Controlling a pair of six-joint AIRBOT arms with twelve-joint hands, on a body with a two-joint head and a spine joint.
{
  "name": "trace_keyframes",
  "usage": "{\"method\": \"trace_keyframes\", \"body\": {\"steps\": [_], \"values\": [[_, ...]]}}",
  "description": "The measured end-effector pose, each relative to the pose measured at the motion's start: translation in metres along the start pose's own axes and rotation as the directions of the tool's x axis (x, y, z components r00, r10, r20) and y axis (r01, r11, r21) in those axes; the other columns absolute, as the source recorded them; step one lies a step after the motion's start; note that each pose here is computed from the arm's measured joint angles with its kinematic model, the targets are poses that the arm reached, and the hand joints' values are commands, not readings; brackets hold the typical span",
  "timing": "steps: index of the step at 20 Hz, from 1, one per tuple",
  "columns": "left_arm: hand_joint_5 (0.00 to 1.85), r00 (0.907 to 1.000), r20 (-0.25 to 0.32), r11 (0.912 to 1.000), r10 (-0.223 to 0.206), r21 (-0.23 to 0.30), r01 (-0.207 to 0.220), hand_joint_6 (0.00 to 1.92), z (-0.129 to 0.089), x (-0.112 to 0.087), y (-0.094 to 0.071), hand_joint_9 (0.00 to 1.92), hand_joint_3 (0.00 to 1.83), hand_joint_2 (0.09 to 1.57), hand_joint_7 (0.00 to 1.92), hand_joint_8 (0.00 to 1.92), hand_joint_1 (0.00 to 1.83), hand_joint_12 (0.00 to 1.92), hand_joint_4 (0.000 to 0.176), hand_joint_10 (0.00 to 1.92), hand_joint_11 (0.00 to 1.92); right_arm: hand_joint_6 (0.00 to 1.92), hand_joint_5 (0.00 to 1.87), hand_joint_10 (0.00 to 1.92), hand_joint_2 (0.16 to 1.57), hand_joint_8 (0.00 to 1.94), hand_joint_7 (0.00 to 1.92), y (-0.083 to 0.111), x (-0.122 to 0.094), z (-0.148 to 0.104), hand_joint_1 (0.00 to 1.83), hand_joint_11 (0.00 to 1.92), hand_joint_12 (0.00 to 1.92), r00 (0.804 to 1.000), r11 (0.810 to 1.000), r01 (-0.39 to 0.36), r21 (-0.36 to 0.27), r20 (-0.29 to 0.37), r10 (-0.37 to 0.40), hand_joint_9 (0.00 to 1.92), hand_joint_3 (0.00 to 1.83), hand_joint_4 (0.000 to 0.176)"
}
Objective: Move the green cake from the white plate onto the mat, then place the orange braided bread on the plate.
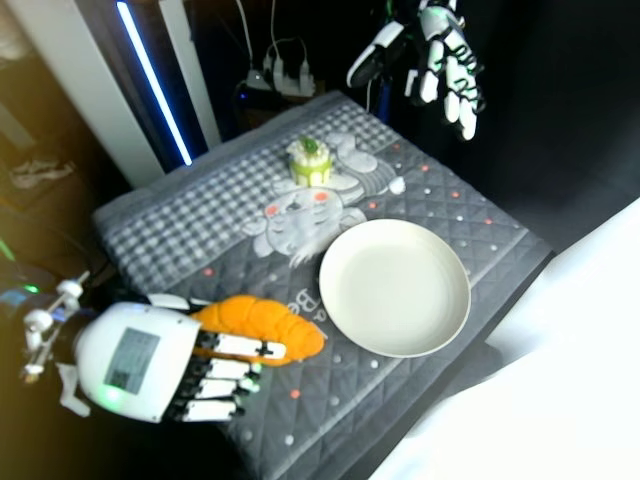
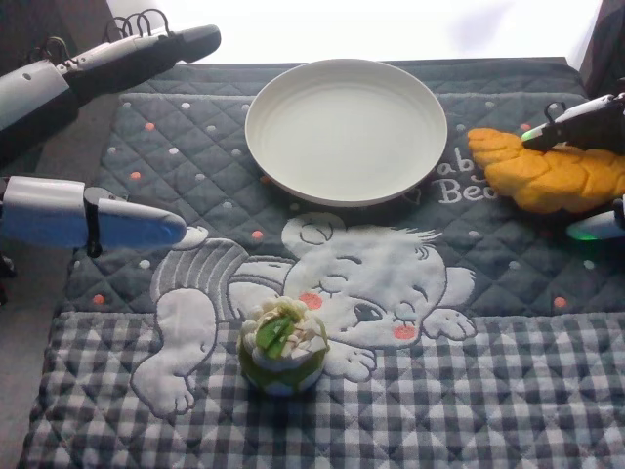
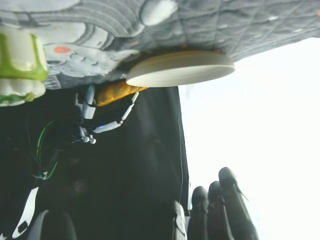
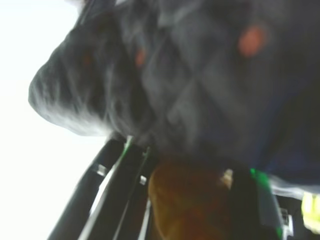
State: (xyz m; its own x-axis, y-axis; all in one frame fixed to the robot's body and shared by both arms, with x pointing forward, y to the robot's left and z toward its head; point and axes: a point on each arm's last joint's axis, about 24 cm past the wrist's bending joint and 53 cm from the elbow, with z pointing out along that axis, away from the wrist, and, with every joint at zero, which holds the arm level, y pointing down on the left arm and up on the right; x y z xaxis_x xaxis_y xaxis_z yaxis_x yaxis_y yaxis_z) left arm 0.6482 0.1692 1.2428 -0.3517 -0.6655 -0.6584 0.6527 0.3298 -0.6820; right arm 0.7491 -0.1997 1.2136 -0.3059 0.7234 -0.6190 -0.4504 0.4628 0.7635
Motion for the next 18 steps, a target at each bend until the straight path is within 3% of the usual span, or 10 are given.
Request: {"method": "trace_keyframes", "body": {"steps": [1, 2, 3, 6, 10, 13, 14, 16, 17, 18], "values": [[0.13, 1.0000, 0.000, 1.0000, 0.000, 0.001, 0.000, 0.00, 0.000, 0.000, 0.000, 0.06, 0.00, 0.85, 0.13, 0.00, 0.74, 0.14, 0.174, 0.00, 0.12, 0.77, 0.93, 1.21, 1.14, 1.24, 0.98, 0.002, -0.001, 0.000, 1.26, 0.74, 1.56, 1.000, 1.000, -0.011, -0.009, 0.003, 0.011, 0.92, 0.00, 0.000], [0.13, 1.0000, 0.000, 1.0000, 0.000, 0.001, 0.000, 0.00, 0.000, 0.000, 0.000, 0.04, 0.01, 0.89, 0.11, 0.00, 0.80, 0.12, 0.146, 0.00, 0.06, 0.78, 0.93, 1.15, 1.13, 1.20, 1.01, 0.006, -0.002, -0.001, 1.26, 0.72, 1.47, 1.000, 1.000, -0.014, -0.025, 0.002, 0.014, 0.93, 0.00, 0.000], [0.14, 1.0000, 0.000, 1.0000, 0.000, 0.001, 0.000, 0.00, 0.000, 0.000, 0.000, 0.05, 0.01, 0.89, 0.11, 0.00, 0.82, 0.13, 0.145, 0.01, 0.07, 0.77, 0.96, 0.93, 1.11, 1.13, 1.03, 0.009, -0.004, -0.002, 1.27, 0.72, 1.35, 1.000, 0.999, -0.013, -0.034, 0.004, 0.013, 0.94, 0.00, 0.000], [0.17, 1.0000, 0.003, 1.0000, -0.001, -0.001, 0.001, 0.01, 0.000, -0.001, 0.000, 0.08, 0.00, 0.86, 0.14, 0.01, 0.78, 0.14, 0.175, 0.01, 0.09, 0.90, 0.92, 0.55, 1.11, 0.98, 1.09, 0.025, -0.010, -0.007, 1.27, 0.85, 1.12, 0.999, 0.996, -0.021, -0.091, 0.024, 0.023, 1.10, 0.00, 0.000], [0.19, 1.0000, 0.003, 1.0000, -0.001, -0.001, 0.001, 0.01, 0.000, -0.001, 0.000, 0.12, 0.00, 0.85, 0.18, 0.02, 0.75, 0.17, 0.176, 0.02, 0.12, 0.71, 1.02, 0.43, 1.08, 0.95, 1.13, 0.046, -0.025, -0.014, 1.28, 0.94, 1.22, 0.996, 0.984, -0.034, -0.173, 0.073, 0.048, 1.23, 0.00, 0.000], [0.16, 1.0000, 0.003, 1.0000, -0.001, -0.002, 0.001, 0.00, 0.000, -0.001, 0.001, 0.12, 0.00, 0.82, 0.18, 0.00, 0.74, 0.21, 0.172, 0.00, 0.10, 0.85, 0.98, 0.16, 1.07, 0.76, 1.20, 0.057, -0.041, -0.021, 1.27, 1.00, 1.00, 0.992, 0.976, -0.033, -0.214, 0.114, 0.059, 1.33, 0.00, 0.000], [0.13, 1.0000, 0.003, 1.0000, -0.001, -0.001, 0.001, 0.00, 0.000, 0.000, 0.001, 0.09, 0.00, 0.81, 0.15, 0.00, 0.70, 0.21, 0.175, 0.00, 0.10, 0.76, 1.00, 0.14, 1.06, 0.79, 1.20, 0.063, -0.047, -0.025, 1.28, 1.00, 1.07, 0.990, 0.972, -0.034, -0.232, 0.129, 0.066, 1.36, 0.00, 0.000], [0.18, 1.0000, 0.004, 1.0000, -0.002, -0.001, 0.002, 0.02, 0.000, 0.000, 0.001, 0.08, 0.01, 0.83, 0.14, 0.00, 0.72, 0.19, 0.176, 0.01, 0.06, 0.65, 1.00, 0.34, 1.09, 1.03, 1.10, 0.073, -0.059, -0.032, 1.28, 1.02, 1.31, 0.985, 0.963, -0.026, -0.270, 0.158, 0.071, 1.39, 0.00, 0.000], [0.21, 1.0000, 0.004, 1.0000, -0.002, -0.001, 0.002, 0.02, 0.000, 0.000, 0.002, 0.09, 0.00, 0.83, 0.16, 0.01, 0.74, 0.19, 0.176, 0.01, 0.07, 0.77, 1.06, 0.69, 1.08, 0.78, 1.18, 0.075, -0.064, -0.034, 1.20, 1.07, 1.42, 0.983, 0.961, -0.023, -0.276, 0.170, 0.073, 1.32, 0.00, 0.000], [0.20, 1.0000, 0.005, 1.0000, -0.003, -0.003, 0.003, 0.01, 0.001, 0.001, 0.003, 0.09, 0.01, 0.84, 0.14, 0.00, 0.74, 0.19, 0.176, 0.01, 0.06, 0.79, 1.07, 0.87, 1.07, 0.81, 1.13, 0.077, -0.068, -0.034, 1.27, 1.12, 1.50, 0.980, 0.959, -0.026, -0.282, 0.182, 0.080, 1.29, 0.00, 0.000]]}}
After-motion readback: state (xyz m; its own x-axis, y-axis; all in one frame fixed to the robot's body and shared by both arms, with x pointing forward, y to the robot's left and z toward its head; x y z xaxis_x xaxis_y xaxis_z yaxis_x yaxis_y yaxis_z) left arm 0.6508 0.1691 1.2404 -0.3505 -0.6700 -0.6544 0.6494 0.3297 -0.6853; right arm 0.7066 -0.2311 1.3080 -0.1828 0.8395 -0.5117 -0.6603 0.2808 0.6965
